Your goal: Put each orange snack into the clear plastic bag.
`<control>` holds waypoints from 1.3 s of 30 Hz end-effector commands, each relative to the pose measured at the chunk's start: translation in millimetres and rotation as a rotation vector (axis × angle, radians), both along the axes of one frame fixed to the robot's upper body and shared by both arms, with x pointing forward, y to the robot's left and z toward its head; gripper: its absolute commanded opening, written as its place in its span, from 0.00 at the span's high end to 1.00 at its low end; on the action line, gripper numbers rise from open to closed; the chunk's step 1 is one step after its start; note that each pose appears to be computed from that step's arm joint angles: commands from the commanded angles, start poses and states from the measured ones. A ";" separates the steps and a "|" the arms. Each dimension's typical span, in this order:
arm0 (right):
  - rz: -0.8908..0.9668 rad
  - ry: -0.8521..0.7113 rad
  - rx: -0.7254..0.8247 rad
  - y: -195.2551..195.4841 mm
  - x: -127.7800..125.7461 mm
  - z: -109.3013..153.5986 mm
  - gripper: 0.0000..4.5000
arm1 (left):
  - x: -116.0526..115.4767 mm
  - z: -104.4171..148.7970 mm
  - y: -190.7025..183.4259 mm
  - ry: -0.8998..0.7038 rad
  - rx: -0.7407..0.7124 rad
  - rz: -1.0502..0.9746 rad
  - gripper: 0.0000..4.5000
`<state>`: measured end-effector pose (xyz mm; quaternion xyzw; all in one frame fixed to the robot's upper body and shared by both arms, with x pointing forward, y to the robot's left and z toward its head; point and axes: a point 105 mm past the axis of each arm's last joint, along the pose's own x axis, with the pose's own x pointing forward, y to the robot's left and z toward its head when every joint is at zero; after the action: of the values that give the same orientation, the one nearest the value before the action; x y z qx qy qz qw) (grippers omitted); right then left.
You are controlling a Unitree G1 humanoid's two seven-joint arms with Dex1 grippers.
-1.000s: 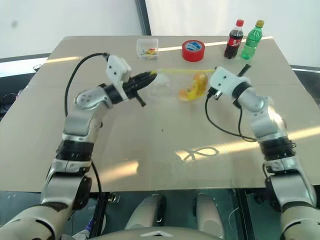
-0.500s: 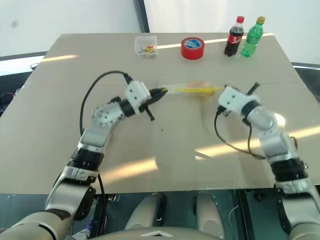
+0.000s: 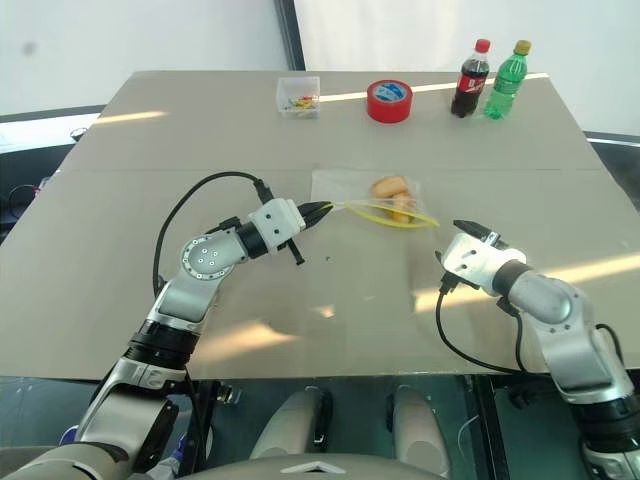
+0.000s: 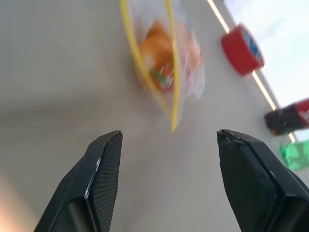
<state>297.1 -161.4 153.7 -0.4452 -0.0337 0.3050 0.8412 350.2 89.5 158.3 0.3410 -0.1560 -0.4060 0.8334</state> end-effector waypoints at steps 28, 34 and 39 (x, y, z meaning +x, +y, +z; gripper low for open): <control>0.338 -0.210 -0.064 121.9 29.0 32.2 0.65 | -16.2 13.0 -13.2 -0.090 0.059 -0.061 1.00; 0.343 -0.209 -0.065 123.4 29.5 32.3 0.65 | -15.5 12.6 -13.3 -0.088 0.059 -0.061 1.00; 0.347 -0.218 -0.064 125.2 29.5 34.2 0.65 | -15.7 12.1 -13.1 -0.084 0.058 -0.062 1.00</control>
<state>328.3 -39.8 171.6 -0.4852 -0.1590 0.4045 0.7587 339.3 81.2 159.5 0.3722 -0.1660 -0.4198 0.8110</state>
